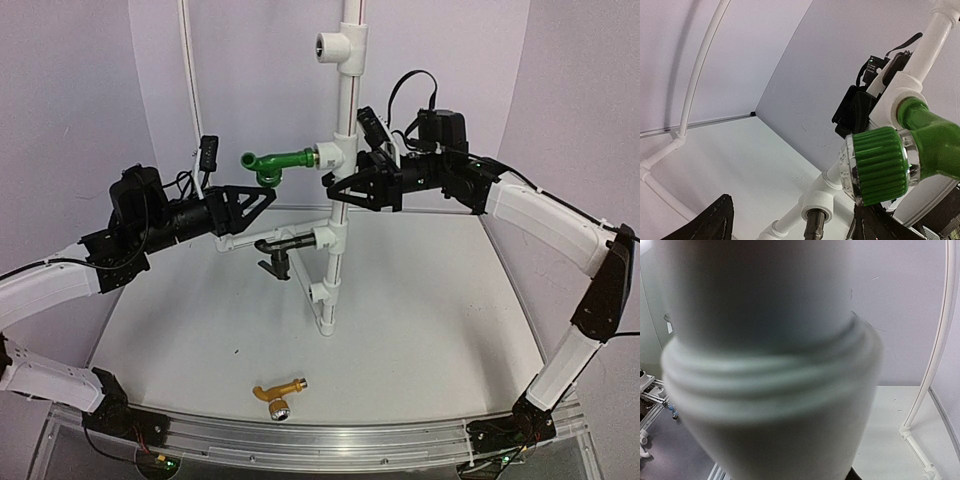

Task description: Install the water faucets

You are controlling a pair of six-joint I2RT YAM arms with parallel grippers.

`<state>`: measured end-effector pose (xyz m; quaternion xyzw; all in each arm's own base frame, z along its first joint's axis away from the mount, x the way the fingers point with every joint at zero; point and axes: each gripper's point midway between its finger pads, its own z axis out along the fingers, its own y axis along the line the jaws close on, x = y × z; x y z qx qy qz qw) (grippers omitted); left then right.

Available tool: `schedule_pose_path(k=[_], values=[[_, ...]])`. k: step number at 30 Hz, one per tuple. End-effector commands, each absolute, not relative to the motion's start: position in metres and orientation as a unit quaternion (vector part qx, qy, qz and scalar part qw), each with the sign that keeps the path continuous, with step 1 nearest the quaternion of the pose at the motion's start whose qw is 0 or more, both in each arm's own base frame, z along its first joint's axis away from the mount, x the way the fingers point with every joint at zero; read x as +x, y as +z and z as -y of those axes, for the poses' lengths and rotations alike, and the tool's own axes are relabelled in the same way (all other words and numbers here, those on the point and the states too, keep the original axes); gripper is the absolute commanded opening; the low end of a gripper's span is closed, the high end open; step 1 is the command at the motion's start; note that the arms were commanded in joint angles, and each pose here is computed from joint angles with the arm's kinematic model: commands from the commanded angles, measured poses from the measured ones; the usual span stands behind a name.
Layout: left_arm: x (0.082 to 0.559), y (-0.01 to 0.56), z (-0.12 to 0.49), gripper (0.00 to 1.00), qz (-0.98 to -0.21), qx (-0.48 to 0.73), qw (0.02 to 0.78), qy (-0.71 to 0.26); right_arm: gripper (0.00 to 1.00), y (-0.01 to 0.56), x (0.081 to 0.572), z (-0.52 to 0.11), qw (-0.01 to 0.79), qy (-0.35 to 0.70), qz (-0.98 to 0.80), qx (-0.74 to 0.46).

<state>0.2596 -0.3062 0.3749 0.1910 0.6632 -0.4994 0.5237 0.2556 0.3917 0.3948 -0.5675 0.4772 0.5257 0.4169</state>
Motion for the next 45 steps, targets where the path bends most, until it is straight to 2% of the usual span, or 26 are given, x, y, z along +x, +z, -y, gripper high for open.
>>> schedule_pose_path(k=[1, 40, 45], values=[[0.274, 0.412, 0.298, 0.82, -0.632, 0.161, 0.571, -0.498, 0.00, 0.385, 0.231, -0.380, 0.324, 0.573, -0.528, -0.536], [0.253, 0.479, 0.301, 0.83, -0.569, 0.244, 0.595, -0.513, 0.00, 0.372, 0.236, -0.385, 0.311, 0.574, -0.538, -0.533], [0.248, 0.484, 0.301, 0.87, -0.565, 0.253, 0.593, -0.515, 0.00, 0.372, 0.237, -0.386, 0.311, 0.574, -0.538, -0.532]])
